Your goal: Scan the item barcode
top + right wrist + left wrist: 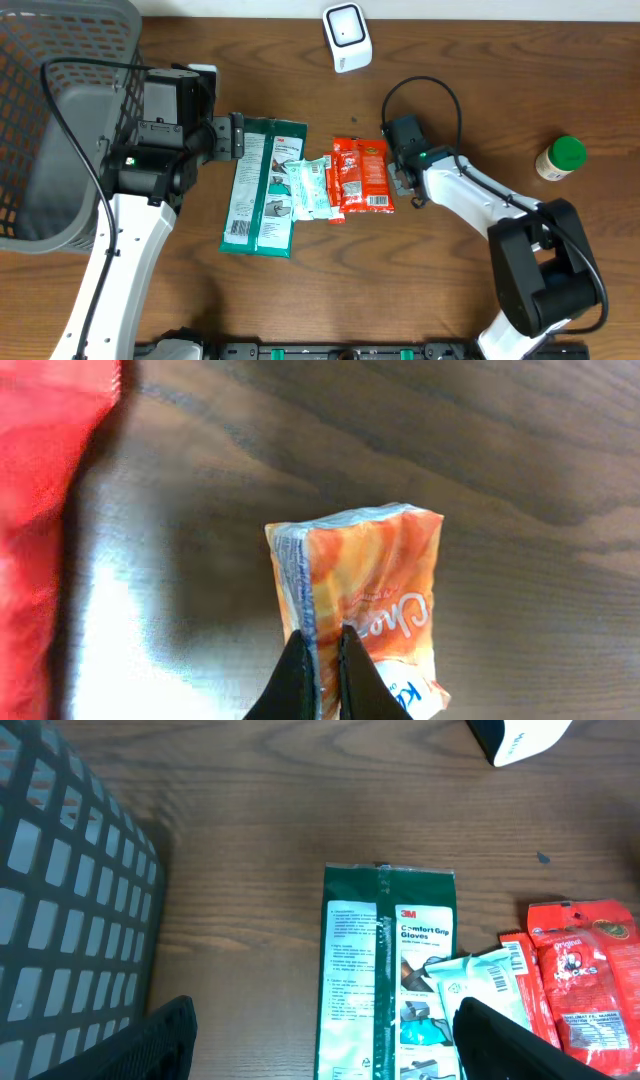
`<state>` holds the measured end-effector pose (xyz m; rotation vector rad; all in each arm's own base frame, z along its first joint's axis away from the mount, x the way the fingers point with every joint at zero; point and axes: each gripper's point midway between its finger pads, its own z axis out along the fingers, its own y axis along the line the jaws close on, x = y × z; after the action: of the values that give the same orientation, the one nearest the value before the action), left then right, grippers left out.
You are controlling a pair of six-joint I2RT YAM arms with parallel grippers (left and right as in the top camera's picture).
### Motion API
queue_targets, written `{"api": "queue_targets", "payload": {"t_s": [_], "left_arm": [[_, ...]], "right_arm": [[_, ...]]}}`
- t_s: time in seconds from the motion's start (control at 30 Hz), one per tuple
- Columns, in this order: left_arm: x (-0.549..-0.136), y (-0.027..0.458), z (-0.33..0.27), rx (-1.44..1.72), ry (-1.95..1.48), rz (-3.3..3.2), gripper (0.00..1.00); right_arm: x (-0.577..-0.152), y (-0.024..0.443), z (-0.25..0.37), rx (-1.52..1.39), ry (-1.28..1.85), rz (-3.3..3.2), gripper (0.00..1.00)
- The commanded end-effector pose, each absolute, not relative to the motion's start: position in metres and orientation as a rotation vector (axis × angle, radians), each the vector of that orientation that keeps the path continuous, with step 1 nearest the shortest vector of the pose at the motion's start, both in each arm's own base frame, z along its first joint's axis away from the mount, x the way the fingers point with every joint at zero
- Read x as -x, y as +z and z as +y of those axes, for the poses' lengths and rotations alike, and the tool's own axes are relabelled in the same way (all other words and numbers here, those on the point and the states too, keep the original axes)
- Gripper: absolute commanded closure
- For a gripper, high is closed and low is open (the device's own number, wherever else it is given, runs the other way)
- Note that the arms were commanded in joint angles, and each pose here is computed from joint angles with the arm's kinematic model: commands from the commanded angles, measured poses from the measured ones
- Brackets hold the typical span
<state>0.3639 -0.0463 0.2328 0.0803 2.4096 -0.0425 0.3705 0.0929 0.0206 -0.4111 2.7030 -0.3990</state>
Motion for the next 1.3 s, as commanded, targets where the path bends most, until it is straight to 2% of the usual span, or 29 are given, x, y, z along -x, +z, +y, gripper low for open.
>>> {"api": "queue_targets", "payload": {"t_s": [0.0, 0.13, 0.3, 0.5, 0.73, 0.93, 1.1, 1.27], "left_arm": [[-0.364, 0.232, -0.045, -0.072, -0.038, 2.414, 0.17], [-0.364, 0.232, -0.045, -0.072, -0.038, 2.414, 0.18], [-0.364, 0.232, -0.045, -0.072, -0.038, 2.414, 0.18], [-0.364, 0.232, -0.045, -0.072, -0.038, 2.414, 0.18], [-0.364, 0.232, -0.045, -0.072, -0.038, 2.414, 0.17], [-0.364, 0.232, -0.045, -0.072, -0.038, 2.414, 0.17], [-0.364, 0.232, -0.045, -0.072, -0.038, 2.414, 0.17], [-0.364, 0.232, -0.045, -0.072, -0.038, 2.414, 0.18]], "right_arm": [[-0.384, 0.069, 0.115, 0.378, -0.209, 2.628, 0.99], [-0.379, 0.107, 0.121, 0.234, 0.023, 2.61, 0.99], [-0.369, 0.12, 0.127, 0.116, 0.393, 2.649, 0.99], [-0.367, 0.117, 0.121, -0.008, 0.871, 2.663, 0.99], [-0.375, 0.099, 0.098, -0.106, 1.212, 2.607, 0.99], [-0.381, 0.089, 0.116, -0.005, 1.635, 2.399, 0.99], [-0.383, 0.06, 0.117, -0.037, 1.689, 2.407, 0.94], [-0.386, 0.049, 0.111, -0.04, 1.578, 2.467, 0.92]]}}
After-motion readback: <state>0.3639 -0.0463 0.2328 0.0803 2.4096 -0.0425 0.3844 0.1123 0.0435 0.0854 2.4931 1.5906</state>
